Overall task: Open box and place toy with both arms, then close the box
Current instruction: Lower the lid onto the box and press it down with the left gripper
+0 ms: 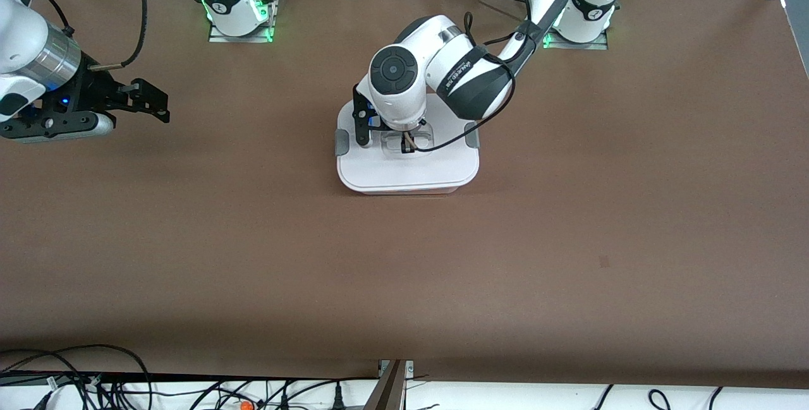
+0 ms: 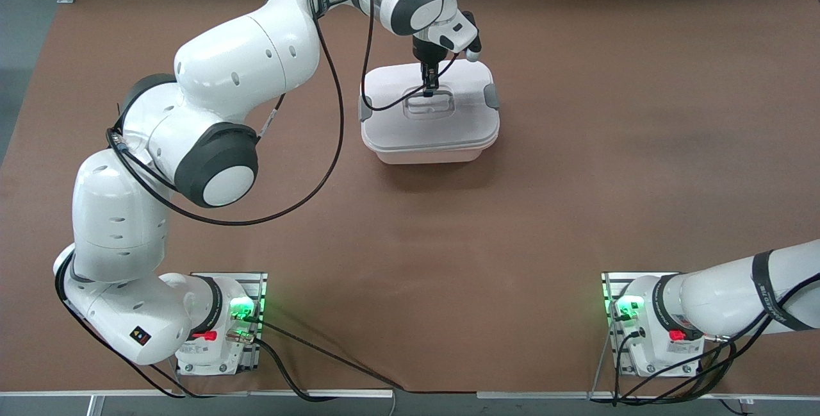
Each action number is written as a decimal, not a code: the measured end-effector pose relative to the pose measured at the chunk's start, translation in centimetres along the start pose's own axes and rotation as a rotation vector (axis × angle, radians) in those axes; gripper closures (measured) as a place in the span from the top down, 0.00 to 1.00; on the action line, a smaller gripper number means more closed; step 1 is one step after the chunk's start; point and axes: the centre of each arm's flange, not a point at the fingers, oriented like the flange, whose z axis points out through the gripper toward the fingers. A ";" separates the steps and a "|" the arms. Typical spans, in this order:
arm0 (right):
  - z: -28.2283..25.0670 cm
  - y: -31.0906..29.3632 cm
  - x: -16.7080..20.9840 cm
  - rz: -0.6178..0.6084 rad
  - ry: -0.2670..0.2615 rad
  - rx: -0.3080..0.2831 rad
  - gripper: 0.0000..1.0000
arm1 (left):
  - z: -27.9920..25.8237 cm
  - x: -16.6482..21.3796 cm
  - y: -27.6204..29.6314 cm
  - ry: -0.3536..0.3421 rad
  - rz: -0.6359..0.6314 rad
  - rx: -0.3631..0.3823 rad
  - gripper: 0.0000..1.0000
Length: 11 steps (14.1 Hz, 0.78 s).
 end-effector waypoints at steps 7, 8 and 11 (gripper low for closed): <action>0.2 0.0 0.1 0.001 -0.004 -0.001 1.00 | 0.3 0.6 0.7 -0.013 0.015 0.006 0.07; 0.2 0.0 0.1 0.001 -0.004 -0.001 1.00 | 0.3 0.6 0.7 -0.015 0.017 0.007 0.07; 0.2 0.0 0.1 0.001 -0.004 -0.001 1.00 | 0.4 0.6 0.8 -0.017 0.018 0.008 0.07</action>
